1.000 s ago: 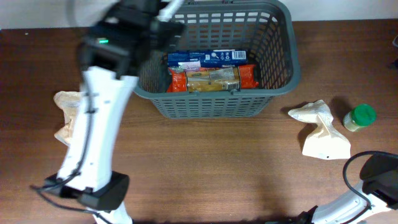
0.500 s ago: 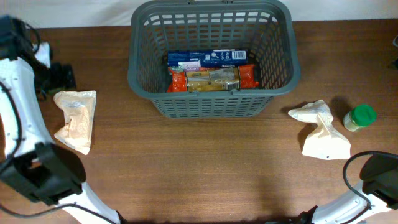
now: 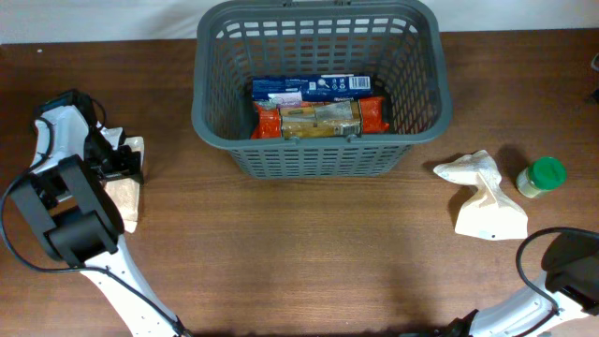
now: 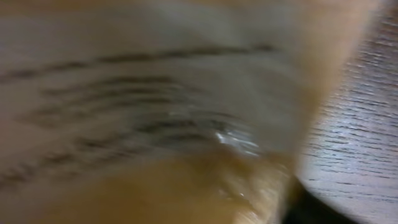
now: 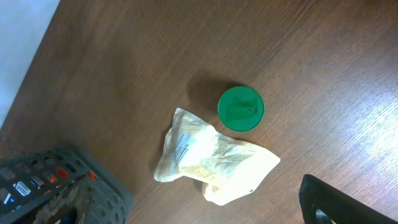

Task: Pack container
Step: 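Grasp the clear plastic bag on the left with the left gripper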

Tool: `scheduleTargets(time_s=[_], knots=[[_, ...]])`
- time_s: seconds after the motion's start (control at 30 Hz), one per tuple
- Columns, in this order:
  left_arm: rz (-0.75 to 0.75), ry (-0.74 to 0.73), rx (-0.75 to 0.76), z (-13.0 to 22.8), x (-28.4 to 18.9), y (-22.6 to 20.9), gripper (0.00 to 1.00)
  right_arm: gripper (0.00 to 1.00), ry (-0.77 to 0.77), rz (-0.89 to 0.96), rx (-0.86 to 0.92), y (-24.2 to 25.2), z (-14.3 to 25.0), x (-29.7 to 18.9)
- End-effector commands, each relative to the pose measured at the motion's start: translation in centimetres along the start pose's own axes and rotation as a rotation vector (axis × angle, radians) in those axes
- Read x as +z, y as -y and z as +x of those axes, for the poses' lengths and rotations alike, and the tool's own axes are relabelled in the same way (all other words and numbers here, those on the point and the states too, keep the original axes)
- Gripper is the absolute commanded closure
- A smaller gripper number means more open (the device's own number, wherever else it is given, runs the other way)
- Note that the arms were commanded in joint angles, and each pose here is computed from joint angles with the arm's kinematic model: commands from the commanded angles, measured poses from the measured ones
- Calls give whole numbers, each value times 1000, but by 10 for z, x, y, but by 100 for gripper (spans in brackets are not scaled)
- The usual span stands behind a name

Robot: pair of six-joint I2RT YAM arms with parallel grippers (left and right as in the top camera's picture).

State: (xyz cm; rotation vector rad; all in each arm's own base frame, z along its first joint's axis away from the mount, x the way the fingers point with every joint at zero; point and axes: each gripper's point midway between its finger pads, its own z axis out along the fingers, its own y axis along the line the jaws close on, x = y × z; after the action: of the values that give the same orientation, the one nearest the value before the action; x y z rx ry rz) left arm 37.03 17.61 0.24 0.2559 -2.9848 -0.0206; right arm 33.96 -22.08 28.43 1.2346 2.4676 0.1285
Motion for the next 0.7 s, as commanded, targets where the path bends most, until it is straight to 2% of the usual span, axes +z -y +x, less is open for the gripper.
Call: scheduleTargets(time_s=[0.0,0.07,0.17,0.33,0.4,0.43,0.47,0.57,0.67], knots=[[52,-28,5,1,15,6,98,1,10,6,0,1,0,-4],[48,-12,5,-2,7,4,98,1,10,6,0,1,0,-4],[35,38,4,-12,-28,0,98,1,10,6,0,1,0,-4],[-35,316,15,-40,-158,-4,98,1,10,6,0,1,0,-4],[-41,449,39,-44,-212,7,98,1,10,6,0,1,0,-4],[-51,578,70,-43,-261,22,98,1,10,6,0,1,0,-4],[-65,646,88,-42,-285,29,98,1,10,6,0,1,0,-4],[-133,906,288,-29,-374,81,98,1,10,6,0,1,0,-4],[-214,1050,555,-9,-421,136,98,1,10,6,0,1,0,-4]])
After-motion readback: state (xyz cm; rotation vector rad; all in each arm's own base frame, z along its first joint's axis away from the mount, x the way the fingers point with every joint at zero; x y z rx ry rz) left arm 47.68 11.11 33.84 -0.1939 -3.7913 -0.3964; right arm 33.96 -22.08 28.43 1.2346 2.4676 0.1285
